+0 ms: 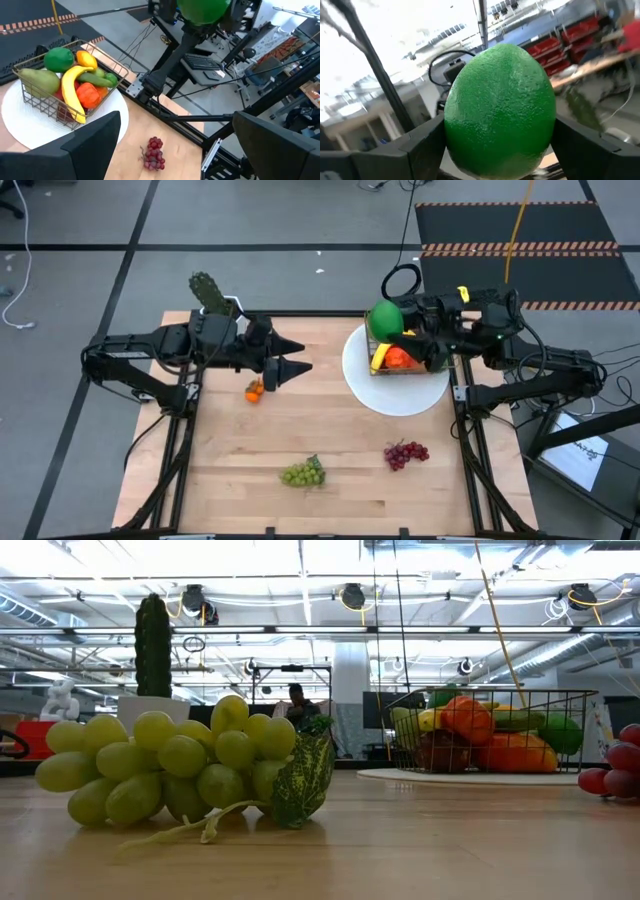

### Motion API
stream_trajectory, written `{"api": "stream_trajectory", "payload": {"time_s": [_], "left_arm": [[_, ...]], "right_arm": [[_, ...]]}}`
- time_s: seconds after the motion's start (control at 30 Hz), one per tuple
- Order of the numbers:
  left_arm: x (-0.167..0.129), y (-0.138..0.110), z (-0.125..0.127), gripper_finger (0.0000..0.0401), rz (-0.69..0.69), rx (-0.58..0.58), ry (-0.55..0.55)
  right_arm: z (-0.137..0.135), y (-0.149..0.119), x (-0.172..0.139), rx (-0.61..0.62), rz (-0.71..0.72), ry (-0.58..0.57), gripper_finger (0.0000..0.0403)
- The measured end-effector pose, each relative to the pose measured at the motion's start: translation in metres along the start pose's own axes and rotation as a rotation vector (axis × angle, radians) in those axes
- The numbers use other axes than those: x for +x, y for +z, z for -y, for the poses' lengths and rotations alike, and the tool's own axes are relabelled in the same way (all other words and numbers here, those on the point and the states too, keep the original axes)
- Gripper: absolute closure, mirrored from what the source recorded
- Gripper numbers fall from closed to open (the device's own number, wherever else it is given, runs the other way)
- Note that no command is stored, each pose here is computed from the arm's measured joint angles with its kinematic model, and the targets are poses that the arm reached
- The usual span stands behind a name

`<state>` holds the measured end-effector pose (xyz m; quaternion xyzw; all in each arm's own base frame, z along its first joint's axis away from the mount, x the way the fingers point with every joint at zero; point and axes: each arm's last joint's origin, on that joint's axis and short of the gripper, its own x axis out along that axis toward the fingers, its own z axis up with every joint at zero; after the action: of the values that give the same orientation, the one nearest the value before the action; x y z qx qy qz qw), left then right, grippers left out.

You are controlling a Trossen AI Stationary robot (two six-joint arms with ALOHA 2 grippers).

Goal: Build produce basket
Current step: Put the green lime into the gold wire basket

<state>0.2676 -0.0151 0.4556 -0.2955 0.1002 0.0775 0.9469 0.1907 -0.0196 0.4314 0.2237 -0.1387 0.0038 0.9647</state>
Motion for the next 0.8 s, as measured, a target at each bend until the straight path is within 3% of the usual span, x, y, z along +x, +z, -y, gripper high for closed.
{"api": "stream_trajectory", "payload": {"time_s": [0.2, 0.53, 0.8], "left_arm": [[0.0004, 0.0017, -0.0023, 0.0018, 0.007, 0.012, 0.010], [0.0010, 0.0047, -0.0066, 0.0018, 0.017, 0.091, 0.027], [0.0010, 0.0047, -0.0065, 0.0018, 0.016, 0.098, 0.026]], "right_arm": [[-0.0002, 0.0005, 0.0000, 0.303, 0.005, 0.002, 0.0092], [0.0007, 0.0012, 0.0000, 0.657, 0.038, -0.024, 0.0092], [-0.0011, 0.0054, -0.0001, 0.687, 0.080, 0.006, 0.0092]]}}
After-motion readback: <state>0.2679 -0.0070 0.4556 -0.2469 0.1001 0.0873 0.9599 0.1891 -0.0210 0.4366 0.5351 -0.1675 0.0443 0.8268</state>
